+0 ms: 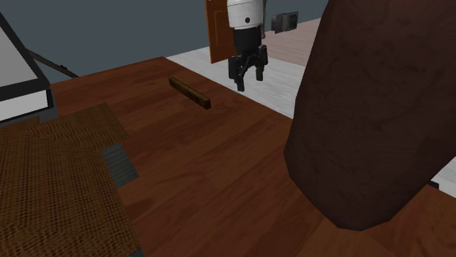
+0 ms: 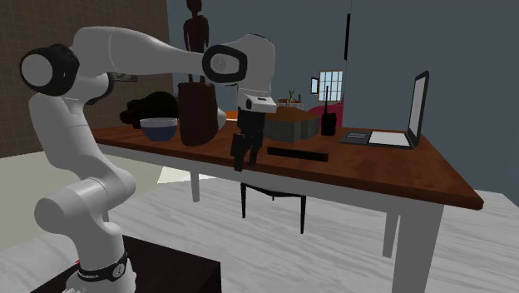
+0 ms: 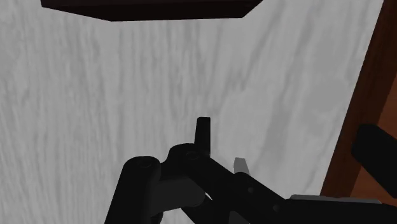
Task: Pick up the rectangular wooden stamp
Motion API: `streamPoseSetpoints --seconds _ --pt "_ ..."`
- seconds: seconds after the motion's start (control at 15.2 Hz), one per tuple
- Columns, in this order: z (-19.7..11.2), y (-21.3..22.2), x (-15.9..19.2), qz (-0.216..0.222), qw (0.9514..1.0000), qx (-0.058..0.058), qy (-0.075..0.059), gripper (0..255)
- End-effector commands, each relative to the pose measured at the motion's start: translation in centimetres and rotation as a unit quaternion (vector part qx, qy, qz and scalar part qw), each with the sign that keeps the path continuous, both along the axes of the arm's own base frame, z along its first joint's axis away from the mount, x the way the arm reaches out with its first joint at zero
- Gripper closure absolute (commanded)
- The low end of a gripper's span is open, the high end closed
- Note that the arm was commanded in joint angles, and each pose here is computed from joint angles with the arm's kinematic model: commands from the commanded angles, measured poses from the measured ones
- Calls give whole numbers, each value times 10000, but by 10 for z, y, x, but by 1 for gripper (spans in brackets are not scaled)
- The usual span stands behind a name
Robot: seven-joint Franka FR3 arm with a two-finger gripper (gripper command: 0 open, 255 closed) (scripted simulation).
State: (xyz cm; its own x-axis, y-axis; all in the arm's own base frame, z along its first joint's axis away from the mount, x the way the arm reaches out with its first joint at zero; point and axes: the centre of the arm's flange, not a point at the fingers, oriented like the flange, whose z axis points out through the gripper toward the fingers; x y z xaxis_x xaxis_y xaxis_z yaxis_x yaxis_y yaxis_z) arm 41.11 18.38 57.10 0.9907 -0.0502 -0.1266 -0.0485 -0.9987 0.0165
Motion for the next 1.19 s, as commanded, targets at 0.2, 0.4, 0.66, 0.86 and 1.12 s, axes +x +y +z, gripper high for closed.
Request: streamPoseSetpoints --seconds 0.2,0.4,0.66,0.86,1.12 --pt "14 53 32 -156 9998 5 -143 0" --pt "23 84 52 -245 9994 6 -227 0" --pt "35 125 79 -363 9988 6 -339 0" --pt "44 156 99 -451 9981 7 -423 0" --pt "29 156 100 -453 9981 7 -425 0"
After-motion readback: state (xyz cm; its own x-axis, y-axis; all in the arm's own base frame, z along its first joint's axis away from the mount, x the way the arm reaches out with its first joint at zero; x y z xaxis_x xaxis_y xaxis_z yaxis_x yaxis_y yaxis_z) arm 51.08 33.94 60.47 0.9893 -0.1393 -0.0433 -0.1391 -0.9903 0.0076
